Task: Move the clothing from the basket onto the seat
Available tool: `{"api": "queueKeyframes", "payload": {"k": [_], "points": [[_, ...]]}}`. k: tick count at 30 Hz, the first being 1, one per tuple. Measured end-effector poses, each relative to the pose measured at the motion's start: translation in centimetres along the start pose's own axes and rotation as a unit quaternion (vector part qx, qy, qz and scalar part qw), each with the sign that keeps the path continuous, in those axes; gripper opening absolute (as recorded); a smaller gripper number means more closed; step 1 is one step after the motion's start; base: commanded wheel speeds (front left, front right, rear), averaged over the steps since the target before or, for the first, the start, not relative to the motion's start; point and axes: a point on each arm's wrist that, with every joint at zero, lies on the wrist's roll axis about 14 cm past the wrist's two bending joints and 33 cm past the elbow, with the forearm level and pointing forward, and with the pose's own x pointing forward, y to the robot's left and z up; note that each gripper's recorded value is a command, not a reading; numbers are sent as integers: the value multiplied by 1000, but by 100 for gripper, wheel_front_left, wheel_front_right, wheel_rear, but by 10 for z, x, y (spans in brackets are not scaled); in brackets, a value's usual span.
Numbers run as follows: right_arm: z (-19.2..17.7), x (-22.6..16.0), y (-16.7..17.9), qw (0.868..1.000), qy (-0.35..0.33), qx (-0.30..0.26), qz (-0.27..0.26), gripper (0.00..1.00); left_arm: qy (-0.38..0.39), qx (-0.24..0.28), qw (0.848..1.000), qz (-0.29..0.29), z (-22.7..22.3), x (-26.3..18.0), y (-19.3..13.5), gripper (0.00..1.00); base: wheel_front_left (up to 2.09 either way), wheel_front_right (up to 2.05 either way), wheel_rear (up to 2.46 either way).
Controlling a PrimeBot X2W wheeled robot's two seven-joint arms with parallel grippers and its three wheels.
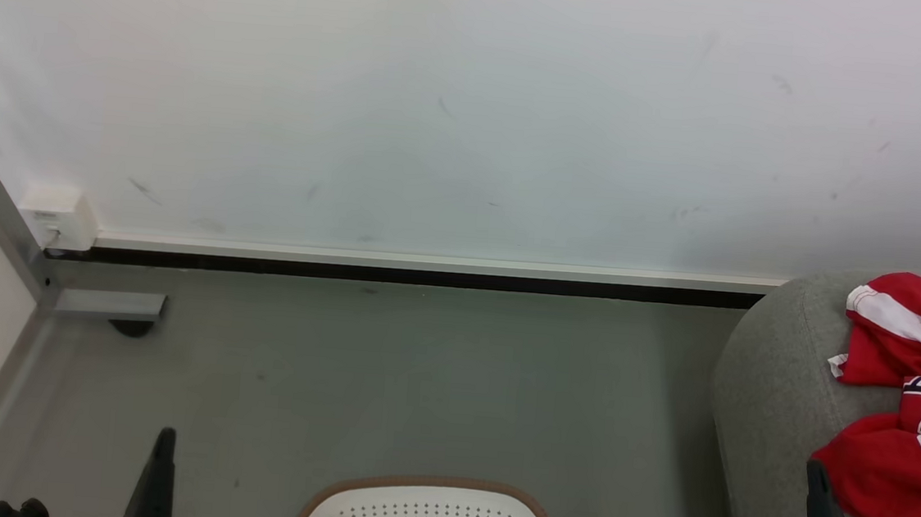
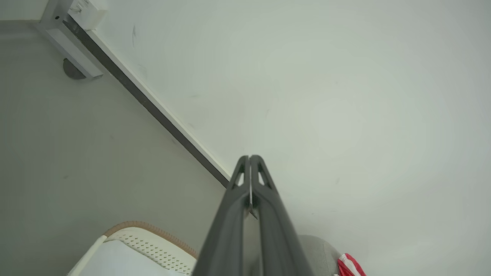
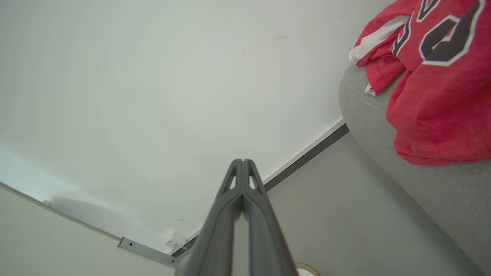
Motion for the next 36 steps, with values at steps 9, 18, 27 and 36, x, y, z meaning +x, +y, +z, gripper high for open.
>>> {"api": "queueKeyframes", "payload": {"k": [9,18,27,36], "points": [[5,4,-1,999,-2,47,-4,0,5,-48,999,1,-1,3,0,0,0,0,0],[7,6,-4,996,-2,92,-9,0,8,-98,995,0,0,7,-2,0,0,0,0],[12,10,-4,991,-5,131,-9,0,12,-139,990,-1,-1,10,-4,0,0,0,0],[13,12,-5,986,-4,169,-10,0,15,-179,984,-5,0,13,-7,0,0,0,0]]}}
